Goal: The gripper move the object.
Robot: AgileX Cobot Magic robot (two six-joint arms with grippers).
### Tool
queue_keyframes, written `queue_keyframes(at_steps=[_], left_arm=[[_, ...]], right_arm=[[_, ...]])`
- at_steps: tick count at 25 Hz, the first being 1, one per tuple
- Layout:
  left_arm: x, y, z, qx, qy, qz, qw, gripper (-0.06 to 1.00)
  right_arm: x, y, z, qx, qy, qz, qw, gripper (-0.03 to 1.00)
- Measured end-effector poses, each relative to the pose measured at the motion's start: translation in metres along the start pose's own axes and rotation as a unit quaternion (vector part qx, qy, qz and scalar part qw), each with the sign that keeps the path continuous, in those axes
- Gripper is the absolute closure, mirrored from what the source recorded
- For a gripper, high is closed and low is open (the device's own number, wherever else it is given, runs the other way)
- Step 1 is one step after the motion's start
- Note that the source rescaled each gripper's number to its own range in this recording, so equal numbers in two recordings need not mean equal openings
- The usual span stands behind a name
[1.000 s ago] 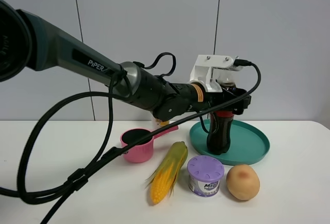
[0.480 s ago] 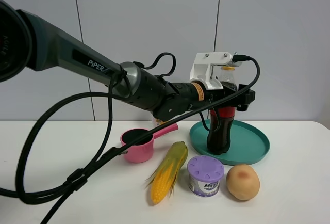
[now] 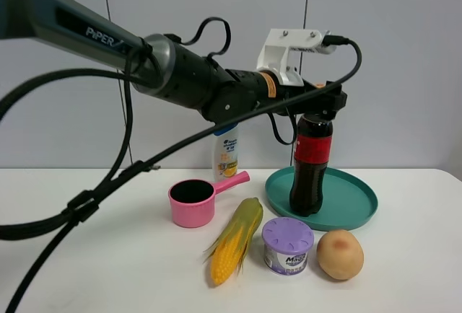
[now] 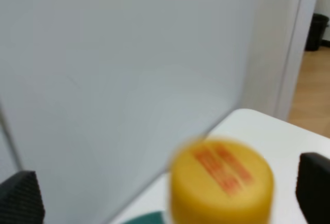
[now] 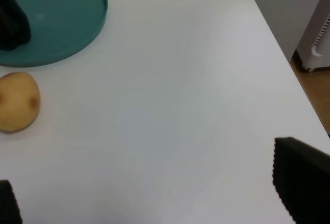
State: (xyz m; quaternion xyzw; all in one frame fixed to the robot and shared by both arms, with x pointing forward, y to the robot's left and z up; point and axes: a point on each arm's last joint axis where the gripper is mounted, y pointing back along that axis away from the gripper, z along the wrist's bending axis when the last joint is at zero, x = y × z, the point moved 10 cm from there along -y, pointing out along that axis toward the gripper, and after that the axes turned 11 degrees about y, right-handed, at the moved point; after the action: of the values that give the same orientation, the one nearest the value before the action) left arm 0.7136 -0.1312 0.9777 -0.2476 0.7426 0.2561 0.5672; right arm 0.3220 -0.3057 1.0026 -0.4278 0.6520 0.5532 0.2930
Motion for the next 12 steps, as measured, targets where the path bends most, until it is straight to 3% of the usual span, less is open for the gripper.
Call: queue_keyframes(at_steps=[8,12], left_arm=[[-0.087,0.032,-0.011,-0.014,-0.005,-0.044,0.999,-0.04],[-0.141,0.065,-0.007,-0.048,0.001,-0.055,0.997,-0.04]], right_arm=[[0.000,0.000,0.000,0.000,0.000,0.000,1.000,-0.03],[0.000,0.000,0.000,0.000,0.000,0.000,1.000,-0.03]])
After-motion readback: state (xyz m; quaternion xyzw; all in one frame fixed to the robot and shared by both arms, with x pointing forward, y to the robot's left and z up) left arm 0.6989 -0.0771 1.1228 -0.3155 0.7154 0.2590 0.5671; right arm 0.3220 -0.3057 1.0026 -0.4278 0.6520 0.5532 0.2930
